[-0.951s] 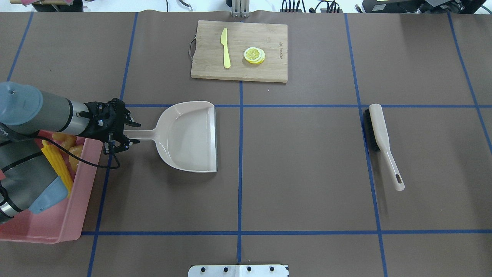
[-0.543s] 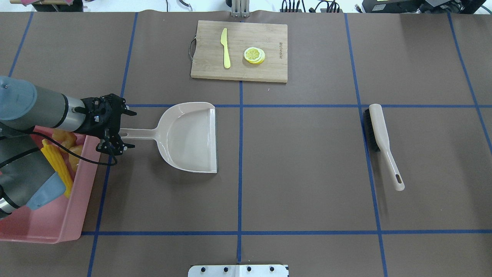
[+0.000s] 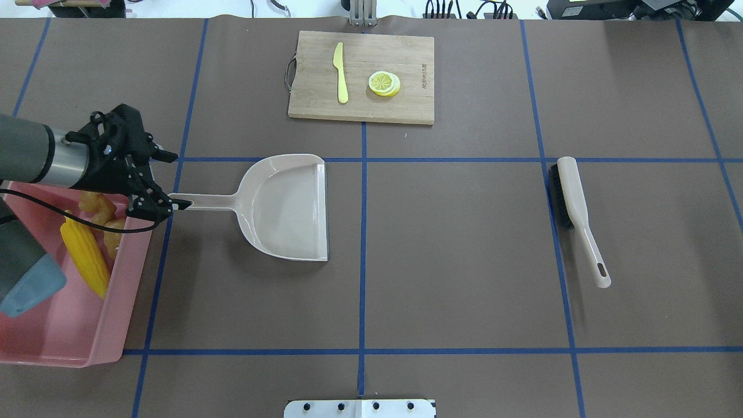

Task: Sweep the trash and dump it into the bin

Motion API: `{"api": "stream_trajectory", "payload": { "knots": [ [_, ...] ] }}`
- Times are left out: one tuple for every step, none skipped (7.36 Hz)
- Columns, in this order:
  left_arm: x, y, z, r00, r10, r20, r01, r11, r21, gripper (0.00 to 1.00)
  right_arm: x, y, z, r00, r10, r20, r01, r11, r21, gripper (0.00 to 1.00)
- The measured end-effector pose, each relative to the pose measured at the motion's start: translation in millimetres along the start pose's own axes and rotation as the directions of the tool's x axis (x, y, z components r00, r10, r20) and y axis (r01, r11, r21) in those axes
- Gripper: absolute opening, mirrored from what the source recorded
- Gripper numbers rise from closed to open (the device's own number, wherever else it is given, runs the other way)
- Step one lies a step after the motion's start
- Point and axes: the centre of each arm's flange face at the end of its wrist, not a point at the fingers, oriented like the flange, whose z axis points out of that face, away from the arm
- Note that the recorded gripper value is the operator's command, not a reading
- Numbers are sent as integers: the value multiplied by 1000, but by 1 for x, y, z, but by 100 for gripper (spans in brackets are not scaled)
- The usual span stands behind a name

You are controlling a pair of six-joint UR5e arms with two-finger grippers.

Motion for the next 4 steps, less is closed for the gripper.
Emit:
{"api": "stream_trajectory", "payload": {
  "knots": [
    [-7,11,-19,983,-163,81,162,987,13,99,0,0,0,1000,0,0,0,1000,-1,100],
    [-13,27,-39,938,-292,189,290,956,38,99,0,0,1,1000,1,0,-1,1000,-1,100],
    [-17,51,-60,878,-383,287,387,921,45,99,0,0,1,1000,1,0,-1,1000,-1,100],
    [-24,78,-82,814,-455,362,478,878,29,99,1,0,1,1000,1,0,-1,1000,-2,100]
  ]
}}
